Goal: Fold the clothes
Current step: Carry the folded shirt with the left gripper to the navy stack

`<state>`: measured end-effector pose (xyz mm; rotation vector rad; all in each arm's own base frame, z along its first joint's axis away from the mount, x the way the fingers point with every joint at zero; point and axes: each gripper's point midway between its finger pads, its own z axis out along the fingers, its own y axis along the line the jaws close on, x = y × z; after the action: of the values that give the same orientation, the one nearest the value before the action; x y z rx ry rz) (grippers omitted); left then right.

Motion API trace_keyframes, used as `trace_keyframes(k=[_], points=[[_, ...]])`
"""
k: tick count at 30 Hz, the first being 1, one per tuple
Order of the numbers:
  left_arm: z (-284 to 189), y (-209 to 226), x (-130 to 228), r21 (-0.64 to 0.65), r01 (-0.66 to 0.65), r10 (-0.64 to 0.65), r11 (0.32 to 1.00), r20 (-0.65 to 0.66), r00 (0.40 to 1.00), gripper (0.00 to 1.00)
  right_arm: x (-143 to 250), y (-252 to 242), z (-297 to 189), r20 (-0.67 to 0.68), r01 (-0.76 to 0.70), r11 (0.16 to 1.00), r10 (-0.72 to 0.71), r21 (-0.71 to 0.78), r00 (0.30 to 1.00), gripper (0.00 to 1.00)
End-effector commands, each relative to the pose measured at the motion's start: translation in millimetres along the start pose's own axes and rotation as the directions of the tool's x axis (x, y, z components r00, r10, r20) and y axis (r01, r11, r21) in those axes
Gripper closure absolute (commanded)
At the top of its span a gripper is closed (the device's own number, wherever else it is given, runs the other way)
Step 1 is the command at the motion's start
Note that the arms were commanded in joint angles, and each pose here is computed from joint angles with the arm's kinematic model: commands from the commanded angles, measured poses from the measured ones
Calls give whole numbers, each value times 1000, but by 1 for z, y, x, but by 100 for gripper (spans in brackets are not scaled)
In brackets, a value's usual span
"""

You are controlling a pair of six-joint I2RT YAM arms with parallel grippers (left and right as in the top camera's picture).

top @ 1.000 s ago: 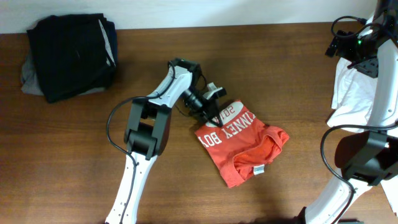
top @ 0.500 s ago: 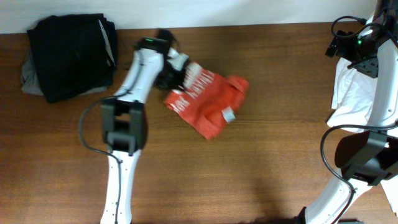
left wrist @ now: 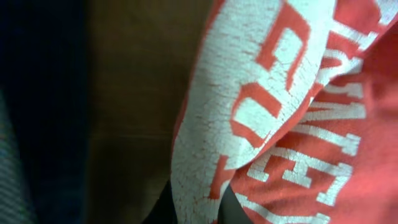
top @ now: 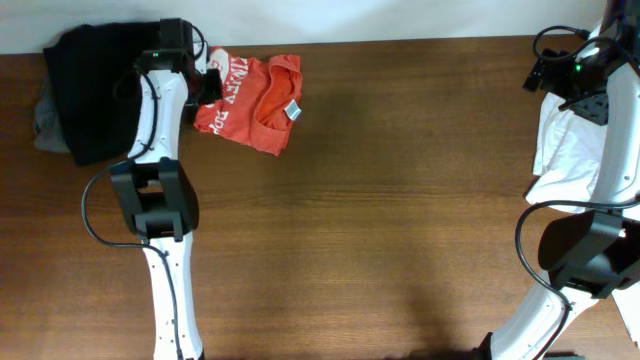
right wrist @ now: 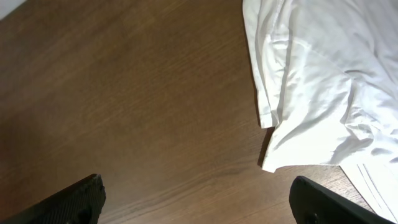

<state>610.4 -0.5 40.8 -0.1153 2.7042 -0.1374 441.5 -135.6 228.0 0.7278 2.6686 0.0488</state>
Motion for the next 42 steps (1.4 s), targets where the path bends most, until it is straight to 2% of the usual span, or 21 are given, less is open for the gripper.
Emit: trace_keyframes(k=[1, 4, 8, 14, 17, 23, 31, 36, 40, 42], points=[[-44, 2, -41, -11, 59, -57, 998, 129, 990, 99, -2, -1, -3, 10, 1, 1000, -1, -3, 1000, 2], [-77, -4, -55, 16, 100, -102, 995, 180, 978, 99, -2, -1, -3, 10, 1, 1000, -1, -3, 1000, 2], [-106, -30, -71, 162, 122, -157, 979, 223, 962, 99, -2, -1, -3, 10, 1, 1000, -1, -3, 1000, 1], [-141, -25, -91, 180, 129, -181, 975, 316, 931, 99, -2, -1, -3, 10, 1, 1000, -1, -3, 1000, 2], [-161, -3, -101, 182, 174, -230, 968, 364, 902, 99, -2, -1, -3, 10, 1, 1000, -1, -3, 1000, 2], [-169, 54, -102, 171, 316, -358, 933, 370, 857, 99, -2, -1, -3, 10, 1, 1000, -1, -3, 1000, 2], [-177, 135, -96, 28, 444, -411, 896, 431, 803, 99, -2, -1, -3, 10, 1, 1000, -1, -3, 1000, 2], [-190, 149, -100, 51, 455, -426, 889, 458, 780, 99, -2, -1, -3, 10, 1, 1000, -1, -3, 1000, 2], [-210, 147, -105, 112, 518, -502, 848, 479, 720, 99, -2, -1, -3, 10, 1, 1000, -1, -3, 1000, 2], [-218, 145, -110, 124, 512, -500, 850, 497, 710, 99, -2, -1, -3, 10, 1, 1000, -1, -3, 1000, 2]])
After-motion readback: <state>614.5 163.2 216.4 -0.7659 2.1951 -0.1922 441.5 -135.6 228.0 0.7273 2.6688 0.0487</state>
